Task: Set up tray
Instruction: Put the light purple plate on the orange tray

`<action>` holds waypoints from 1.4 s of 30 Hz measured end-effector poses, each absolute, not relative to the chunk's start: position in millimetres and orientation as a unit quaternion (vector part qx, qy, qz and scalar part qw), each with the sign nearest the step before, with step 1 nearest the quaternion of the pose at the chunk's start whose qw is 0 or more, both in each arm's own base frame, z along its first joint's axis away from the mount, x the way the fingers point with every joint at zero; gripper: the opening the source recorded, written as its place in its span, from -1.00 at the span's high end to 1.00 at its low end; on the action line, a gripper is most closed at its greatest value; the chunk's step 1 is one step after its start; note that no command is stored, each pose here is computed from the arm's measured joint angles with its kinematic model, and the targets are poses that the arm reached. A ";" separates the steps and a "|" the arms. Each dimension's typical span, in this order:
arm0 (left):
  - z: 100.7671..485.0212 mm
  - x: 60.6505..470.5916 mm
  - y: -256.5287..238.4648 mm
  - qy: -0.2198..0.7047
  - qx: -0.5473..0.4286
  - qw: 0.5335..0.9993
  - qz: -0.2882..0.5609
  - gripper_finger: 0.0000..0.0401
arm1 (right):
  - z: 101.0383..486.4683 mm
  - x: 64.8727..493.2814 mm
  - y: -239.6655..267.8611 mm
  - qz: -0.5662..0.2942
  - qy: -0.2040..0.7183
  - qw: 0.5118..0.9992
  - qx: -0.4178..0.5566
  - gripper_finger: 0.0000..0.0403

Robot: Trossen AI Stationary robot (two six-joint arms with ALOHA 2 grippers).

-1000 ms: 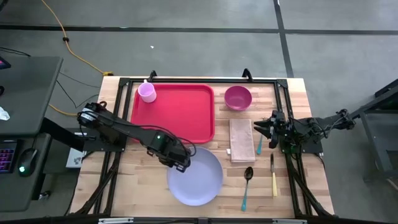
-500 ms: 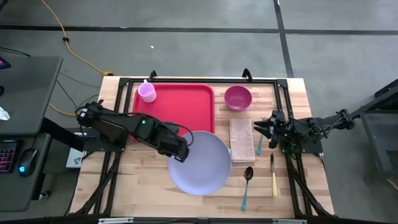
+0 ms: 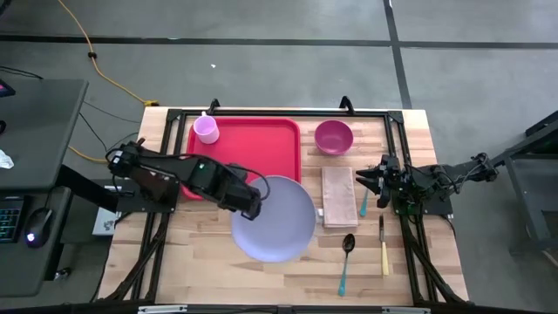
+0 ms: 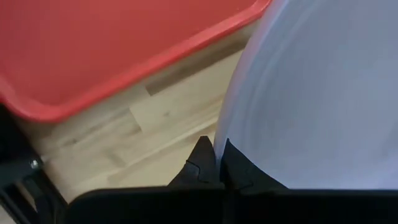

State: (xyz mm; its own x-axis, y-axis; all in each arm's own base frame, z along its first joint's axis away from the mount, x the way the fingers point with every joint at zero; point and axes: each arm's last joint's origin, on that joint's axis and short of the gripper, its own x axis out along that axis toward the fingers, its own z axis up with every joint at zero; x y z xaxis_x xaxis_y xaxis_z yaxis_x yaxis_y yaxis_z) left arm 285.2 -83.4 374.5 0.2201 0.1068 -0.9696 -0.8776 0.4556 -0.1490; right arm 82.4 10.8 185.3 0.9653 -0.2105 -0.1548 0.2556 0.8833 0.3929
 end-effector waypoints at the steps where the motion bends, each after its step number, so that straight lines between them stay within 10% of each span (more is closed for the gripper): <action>1: 375.4 285.8 -78.9 0.511 -0.374 0.687 0.358 0.94 | 185.2 82.4 10.8 -0.120 0.054 0.969 0.209 0.44; 42: 388.3 262.9 98.4 0.530 -0.234 0.714 0.394 0.94 | 185.4 82.1 9.4 -0.145 0.045 0.963 0.221 0.44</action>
